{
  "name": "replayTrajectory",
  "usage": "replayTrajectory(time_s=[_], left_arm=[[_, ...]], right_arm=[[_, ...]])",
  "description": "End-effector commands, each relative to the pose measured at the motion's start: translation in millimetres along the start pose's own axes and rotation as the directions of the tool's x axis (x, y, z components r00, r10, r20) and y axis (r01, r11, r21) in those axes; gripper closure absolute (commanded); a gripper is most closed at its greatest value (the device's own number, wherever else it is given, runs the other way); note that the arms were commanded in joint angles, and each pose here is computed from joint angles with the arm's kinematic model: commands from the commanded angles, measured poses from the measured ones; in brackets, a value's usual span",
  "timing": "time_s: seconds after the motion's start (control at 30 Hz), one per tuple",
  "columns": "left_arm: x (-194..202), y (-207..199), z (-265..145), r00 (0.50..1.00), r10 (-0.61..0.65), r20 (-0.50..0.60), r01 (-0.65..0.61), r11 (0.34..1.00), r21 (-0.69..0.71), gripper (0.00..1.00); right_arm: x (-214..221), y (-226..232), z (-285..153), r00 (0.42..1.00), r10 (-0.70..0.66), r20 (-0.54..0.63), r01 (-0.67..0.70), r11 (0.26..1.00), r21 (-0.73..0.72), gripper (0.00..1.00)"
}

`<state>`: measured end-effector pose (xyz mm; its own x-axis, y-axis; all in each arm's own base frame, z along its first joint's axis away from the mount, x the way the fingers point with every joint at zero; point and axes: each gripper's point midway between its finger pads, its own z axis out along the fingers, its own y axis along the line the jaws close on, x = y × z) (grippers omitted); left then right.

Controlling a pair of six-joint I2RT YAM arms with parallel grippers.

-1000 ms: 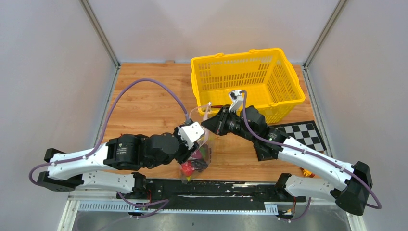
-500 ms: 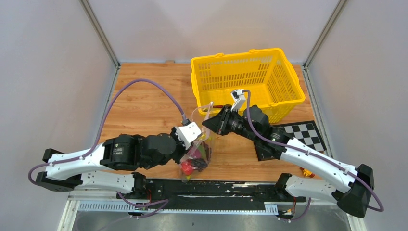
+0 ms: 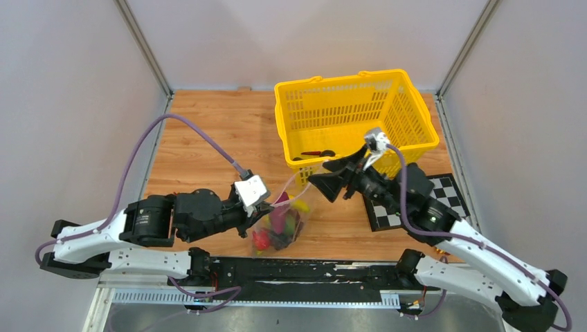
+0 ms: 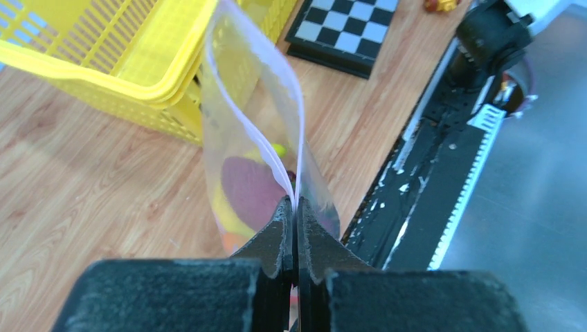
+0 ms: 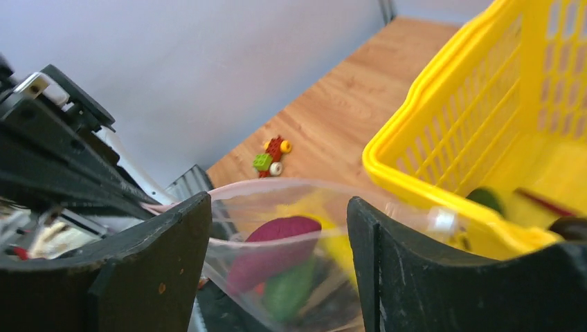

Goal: Place the food in the zip-top bag and seal the zipper
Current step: Adjust the zipper food storage bag at the center of the board.

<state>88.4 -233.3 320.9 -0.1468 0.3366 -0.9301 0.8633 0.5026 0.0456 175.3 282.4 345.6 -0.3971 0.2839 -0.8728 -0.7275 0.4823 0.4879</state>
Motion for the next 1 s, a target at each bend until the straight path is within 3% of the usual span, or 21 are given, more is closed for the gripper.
replayTrajectory(time_s=[0.0,0.2,0.47,0.7,0.83,0.97], left_arm=[[-42,-17,-16,0.984,-0.035,0.173,0.013,0.992,0.129,1.00],[-50,-18,-23,0.978,-0.028,0.208,-0.004,0.988,0.154,1.00],[-42,-9,-21,0.980,-0.019,0.198,-0.001,0.995,0.100,1.00],[-41,-8,-30,0.971,-0.019,0.239,-0.013,0.991,0.130,1.00],[-42,-11,-33,0.965,0.003,0.262,-0.044,0.988,0.150,1.00],[-40,-9,-30,0.967,0.019,0.256,-0.055,0.989,0.136,1.00]], right_arm=[[-15,-14,-29,0.936,-0.346,0.060,0.345,0.938,0.029,0.28],[-3,-26,-55,0.837,-0.546,0.037,0.545,0.838,0.023,0.30],[15,-8,-89,0.794,-0.578,0.189,0.601,0.793,-0.098,0.31],[23,-37,-86,0.853,-0.492,0.175,0.495,0.868,0.028,0.27],[33,-38,-72,0.902,-0.419,0.107,0.421,0.907,0.005,0.26],[42,-25,-68,0.921,-0.385,0.063,0.390,0.908,-0.152,0.23]])
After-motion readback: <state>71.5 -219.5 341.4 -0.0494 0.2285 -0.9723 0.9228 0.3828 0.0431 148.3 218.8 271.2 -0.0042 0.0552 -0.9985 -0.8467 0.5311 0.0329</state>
